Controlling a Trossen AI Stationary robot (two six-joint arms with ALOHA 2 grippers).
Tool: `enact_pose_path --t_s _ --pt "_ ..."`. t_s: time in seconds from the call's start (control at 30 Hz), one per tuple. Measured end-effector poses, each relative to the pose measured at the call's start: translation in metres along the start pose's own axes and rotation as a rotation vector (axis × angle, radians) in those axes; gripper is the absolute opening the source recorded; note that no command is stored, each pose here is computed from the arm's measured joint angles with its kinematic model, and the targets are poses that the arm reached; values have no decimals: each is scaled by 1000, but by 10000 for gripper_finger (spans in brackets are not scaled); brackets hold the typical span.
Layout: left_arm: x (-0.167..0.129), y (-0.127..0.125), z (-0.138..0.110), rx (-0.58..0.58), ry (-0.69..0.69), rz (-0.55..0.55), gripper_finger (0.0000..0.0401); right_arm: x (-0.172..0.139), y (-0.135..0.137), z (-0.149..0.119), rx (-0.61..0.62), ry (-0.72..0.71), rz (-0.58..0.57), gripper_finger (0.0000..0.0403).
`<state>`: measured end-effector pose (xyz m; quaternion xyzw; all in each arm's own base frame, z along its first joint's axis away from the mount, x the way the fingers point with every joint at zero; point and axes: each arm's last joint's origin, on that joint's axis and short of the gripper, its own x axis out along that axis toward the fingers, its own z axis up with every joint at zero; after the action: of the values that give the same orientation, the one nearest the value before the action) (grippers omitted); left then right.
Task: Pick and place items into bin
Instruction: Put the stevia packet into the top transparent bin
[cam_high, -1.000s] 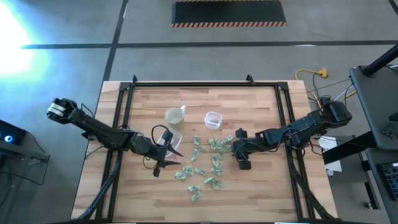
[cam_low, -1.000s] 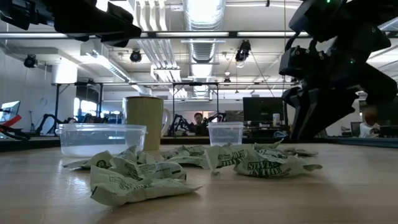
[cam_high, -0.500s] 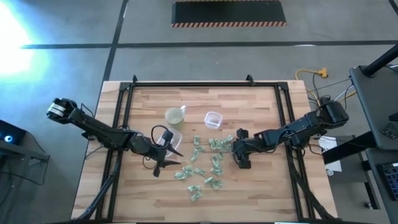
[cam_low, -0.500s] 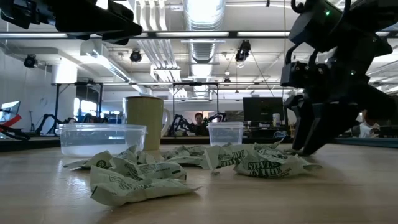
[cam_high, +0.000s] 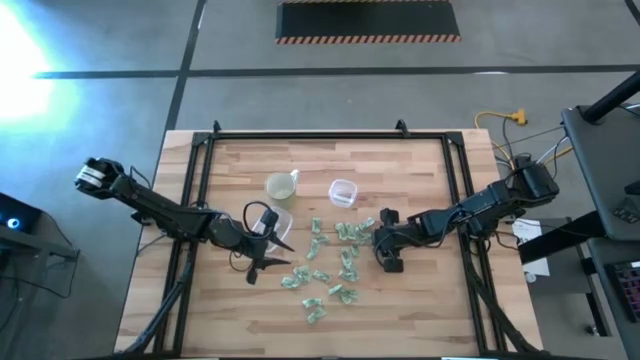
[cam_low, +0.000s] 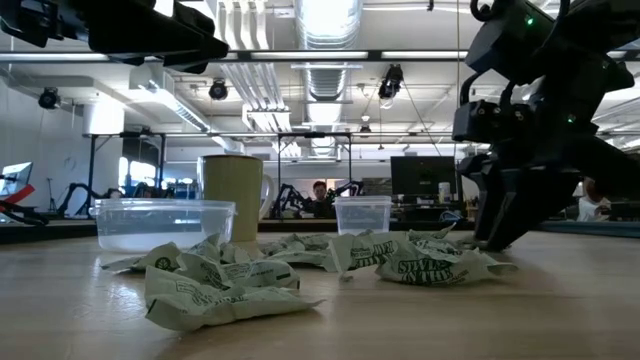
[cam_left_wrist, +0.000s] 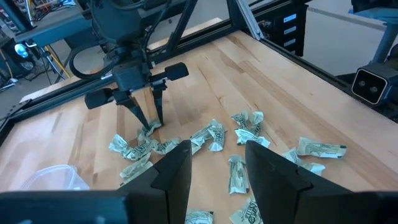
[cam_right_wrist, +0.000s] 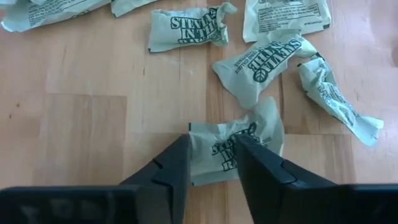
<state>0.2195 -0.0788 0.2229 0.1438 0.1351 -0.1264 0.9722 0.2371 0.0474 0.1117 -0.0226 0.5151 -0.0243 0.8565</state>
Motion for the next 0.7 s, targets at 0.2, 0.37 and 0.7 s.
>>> enact_pose_path --t_s 0.2,0.37,0.7 --pt "0 0 -1 -1 2 0 135 -4 -1 1 -2 -20 -3 49" --pt "0 0 -1 -1 2 0 135 -7 -1 1 -24 -21 -4 20" --pt "0 0 -1 -1 2 -1 135 -22 -2 0 8 14 -16 15"
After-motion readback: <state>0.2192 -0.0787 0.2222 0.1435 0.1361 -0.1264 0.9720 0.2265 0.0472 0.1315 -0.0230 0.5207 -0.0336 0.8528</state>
